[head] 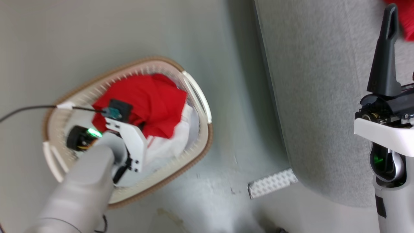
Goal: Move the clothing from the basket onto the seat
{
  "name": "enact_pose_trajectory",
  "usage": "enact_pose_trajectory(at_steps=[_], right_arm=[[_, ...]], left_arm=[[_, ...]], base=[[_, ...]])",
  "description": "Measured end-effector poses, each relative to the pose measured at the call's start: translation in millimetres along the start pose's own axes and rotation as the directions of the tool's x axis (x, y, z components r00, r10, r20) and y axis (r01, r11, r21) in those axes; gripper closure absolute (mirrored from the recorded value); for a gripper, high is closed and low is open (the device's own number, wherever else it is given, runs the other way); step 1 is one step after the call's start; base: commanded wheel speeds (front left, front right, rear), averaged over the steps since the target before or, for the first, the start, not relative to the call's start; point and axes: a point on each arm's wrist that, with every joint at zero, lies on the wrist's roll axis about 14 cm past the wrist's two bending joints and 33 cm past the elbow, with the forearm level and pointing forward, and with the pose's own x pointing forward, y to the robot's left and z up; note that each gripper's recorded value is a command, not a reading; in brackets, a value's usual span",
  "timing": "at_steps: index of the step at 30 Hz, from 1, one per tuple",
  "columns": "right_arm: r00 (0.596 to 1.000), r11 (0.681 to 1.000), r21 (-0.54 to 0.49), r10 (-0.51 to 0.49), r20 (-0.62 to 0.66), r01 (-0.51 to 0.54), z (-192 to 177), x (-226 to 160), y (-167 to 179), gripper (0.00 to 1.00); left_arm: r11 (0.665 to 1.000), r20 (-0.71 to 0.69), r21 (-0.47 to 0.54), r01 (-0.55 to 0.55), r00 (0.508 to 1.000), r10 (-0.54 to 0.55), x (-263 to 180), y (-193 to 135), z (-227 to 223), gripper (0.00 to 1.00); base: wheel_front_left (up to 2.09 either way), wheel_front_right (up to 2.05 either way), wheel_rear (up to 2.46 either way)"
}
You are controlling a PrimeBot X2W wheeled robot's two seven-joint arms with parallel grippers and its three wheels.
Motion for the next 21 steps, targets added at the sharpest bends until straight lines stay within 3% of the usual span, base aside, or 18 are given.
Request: enact_pose_trajectory(at_steps=[11,21], right_arm=[[0.994,1.000,0.000,0.025,0.109,-0.025,66,-16,15,0.00],[0.978,0.998,0.020,0.049,0.205,-0.054,122,-45,27,0.00]], left_arm=[[1.000,0.234,0.027,-0.011,0.972,0.004,-75,-41,62,1.00],[0.998,0.479,0.046,-0.046,0.878,0.019,-157,-75,121,1.00]], base=[[0.00,0.00,0.00],[0.00,0.00,0.00]])
